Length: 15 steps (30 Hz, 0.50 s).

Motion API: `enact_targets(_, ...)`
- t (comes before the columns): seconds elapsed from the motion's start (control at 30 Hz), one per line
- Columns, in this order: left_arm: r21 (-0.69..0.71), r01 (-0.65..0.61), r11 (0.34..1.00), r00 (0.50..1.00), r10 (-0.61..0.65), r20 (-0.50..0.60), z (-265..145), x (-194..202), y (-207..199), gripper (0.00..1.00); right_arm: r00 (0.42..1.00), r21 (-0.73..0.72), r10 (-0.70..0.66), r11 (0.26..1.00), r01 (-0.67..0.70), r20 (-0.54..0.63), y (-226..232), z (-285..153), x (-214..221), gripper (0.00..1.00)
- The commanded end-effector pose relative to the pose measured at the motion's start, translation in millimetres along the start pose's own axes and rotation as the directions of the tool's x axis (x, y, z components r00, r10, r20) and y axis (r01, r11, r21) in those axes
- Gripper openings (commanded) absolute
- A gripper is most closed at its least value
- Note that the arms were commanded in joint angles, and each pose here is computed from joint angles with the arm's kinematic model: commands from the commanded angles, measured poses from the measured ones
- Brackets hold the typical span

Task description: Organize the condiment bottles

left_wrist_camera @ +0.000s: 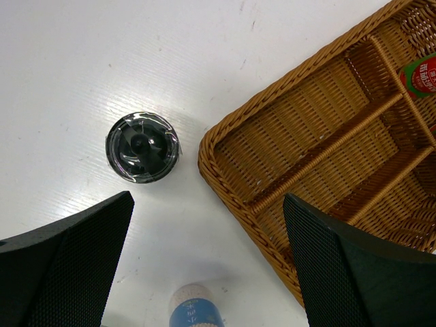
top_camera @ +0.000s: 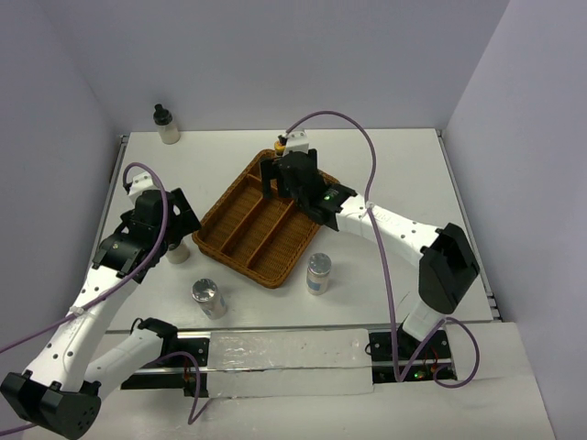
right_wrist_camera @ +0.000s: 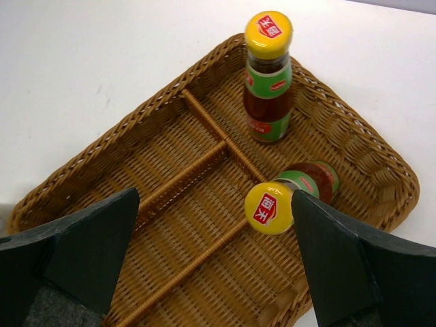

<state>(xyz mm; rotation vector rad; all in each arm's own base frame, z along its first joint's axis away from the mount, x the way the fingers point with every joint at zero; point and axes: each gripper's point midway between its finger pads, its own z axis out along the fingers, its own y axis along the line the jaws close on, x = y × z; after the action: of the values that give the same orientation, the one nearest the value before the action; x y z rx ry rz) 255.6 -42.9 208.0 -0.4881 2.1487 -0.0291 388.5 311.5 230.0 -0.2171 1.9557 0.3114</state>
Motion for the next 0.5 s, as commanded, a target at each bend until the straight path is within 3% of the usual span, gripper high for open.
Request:
enact_targets(0.0,0.016,0.016,1.000,1.000,-0.016,0.018,-3,-7,-4,1.00,0.992,0.086,0.039,0.995,-0.050,0.116,-13,7,-19,1.00)
enact_targets(0.23,0.021,0.019,1.000,1.000,-0.020,0.016,-2,-5,-4,0.99,0.992,0.166,0.029,0.985,-0.049,0.124,-28,15,-5,1.00)
enact_targets(0.47,0.016,0.016,1.000,1.000,-0.017,0.012,-1,-4,-4,0.99,0.992,0.191,0.022,0.980,-0.045,0.121,-34,18,8,0.91)
